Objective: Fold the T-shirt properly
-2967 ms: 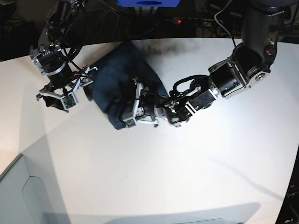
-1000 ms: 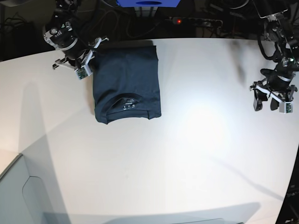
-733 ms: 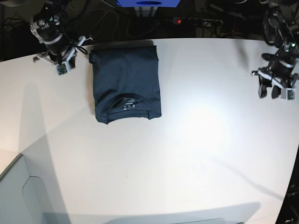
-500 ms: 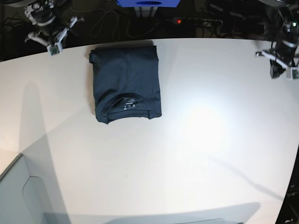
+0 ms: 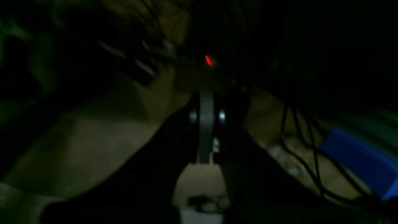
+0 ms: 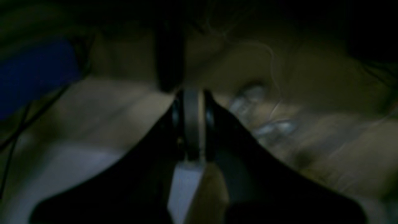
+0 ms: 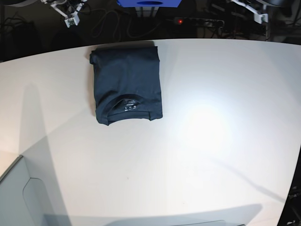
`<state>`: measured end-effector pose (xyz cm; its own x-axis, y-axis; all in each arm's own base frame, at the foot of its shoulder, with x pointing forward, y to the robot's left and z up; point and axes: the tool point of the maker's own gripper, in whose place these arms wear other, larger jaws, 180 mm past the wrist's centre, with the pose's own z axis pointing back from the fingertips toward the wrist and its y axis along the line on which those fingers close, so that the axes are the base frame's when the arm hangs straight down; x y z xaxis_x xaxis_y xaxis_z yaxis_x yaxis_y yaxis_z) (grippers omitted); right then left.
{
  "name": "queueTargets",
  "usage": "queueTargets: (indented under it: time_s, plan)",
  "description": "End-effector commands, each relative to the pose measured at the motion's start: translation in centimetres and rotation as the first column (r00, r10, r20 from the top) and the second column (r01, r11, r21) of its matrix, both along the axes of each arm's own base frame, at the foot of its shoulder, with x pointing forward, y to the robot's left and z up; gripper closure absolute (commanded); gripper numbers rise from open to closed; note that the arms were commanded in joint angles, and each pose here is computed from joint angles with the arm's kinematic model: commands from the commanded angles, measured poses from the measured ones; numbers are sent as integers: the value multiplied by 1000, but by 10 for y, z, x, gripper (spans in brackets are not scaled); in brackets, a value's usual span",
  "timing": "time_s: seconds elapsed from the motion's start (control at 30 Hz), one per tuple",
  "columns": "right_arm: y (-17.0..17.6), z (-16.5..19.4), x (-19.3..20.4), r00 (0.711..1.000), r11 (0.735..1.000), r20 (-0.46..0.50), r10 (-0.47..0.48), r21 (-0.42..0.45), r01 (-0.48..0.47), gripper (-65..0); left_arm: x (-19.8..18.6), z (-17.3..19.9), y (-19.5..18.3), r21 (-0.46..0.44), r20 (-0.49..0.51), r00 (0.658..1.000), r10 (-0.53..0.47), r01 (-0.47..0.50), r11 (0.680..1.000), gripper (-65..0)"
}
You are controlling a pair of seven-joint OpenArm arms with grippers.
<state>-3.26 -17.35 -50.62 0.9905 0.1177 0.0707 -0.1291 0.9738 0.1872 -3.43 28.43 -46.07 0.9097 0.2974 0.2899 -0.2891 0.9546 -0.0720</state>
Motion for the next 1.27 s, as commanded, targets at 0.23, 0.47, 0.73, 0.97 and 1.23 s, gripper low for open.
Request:
queueTargets:
  time_s: [0.23,0.47,0.73,0.97,1.23]
  plan:
    - [42,-64,-10,987,959,8,-161,238,155,-1,-52,-90,-34,3,-76,989,-123,124,992,0]
    - [70,-101,-20,971,926,22,-240,305,222,-1,-65,-149,-42,-50,-176,982,-69,61,997,0]
    - [7,-130,-29,978,952,155,-141,-250,177,-1,-56,-168,-66,-102,-218,972,-92,71,992,0]
    - [-11,-120,-26,981,854,185,-48,-503,137,-1,-58,-172,-90,-137,-220,970,-108,79,987,0]
    - [12,-122,-26,981,871,181,-64,-471,143,-1,-57,-172,-100,-150,-210,972,-104,73,986,0]
